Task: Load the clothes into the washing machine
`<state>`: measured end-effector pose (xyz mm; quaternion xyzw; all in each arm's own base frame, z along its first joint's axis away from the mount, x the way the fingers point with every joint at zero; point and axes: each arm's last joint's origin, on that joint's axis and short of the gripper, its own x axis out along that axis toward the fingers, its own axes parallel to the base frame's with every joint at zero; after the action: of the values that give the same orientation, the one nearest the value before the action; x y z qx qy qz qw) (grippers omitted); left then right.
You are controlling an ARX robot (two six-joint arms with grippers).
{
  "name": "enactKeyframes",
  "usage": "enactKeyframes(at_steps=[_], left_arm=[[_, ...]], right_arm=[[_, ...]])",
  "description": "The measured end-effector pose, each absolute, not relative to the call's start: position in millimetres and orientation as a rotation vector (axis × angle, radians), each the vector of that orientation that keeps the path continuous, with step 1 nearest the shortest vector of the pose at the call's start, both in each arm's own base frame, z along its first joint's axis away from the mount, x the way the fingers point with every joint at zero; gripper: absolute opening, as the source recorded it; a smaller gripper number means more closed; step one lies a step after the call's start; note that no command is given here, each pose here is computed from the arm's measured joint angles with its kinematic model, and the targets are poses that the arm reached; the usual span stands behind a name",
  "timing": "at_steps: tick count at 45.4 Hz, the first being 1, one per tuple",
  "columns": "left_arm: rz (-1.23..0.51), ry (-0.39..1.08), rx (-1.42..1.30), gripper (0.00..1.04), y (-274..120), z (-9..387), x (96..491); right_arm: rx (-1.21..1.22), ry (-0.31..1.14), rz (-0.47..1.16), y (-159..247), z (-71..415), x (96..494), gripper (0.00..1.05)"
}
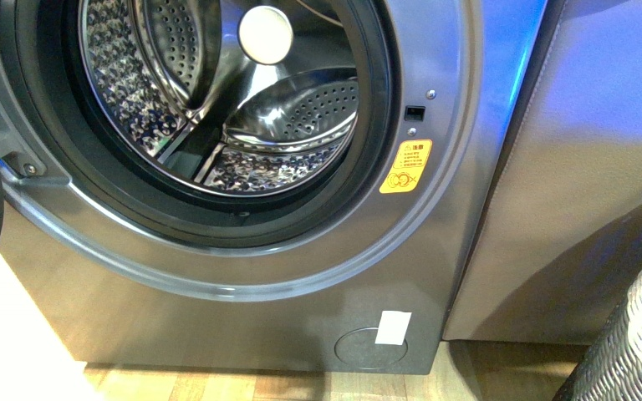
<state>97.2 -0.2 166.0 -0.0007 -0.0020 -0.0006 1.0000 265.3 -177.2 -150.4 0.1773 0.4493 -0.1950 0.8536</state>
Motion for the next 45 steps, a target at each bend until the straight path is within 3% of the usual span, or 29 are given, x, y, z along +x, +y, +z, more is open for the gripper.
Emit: enactKeyframes(at_steps=[2,22,45], left_arm=[[-0.001,-0.004,-0.002,0.98,0,166,97],[-0.001,-0.004,-0.001,0.98,0,166,97],[-0.001,-0.004,-0.001,0.98,0,166,97]], right_arm=[[0.37,0.927,-0.405,-176,-144,265,0.04],[0.353,0.73,-0.336,-170,-66,268,0.04],[0.289,0.434,-0.225,-155,50,231,0.04]])
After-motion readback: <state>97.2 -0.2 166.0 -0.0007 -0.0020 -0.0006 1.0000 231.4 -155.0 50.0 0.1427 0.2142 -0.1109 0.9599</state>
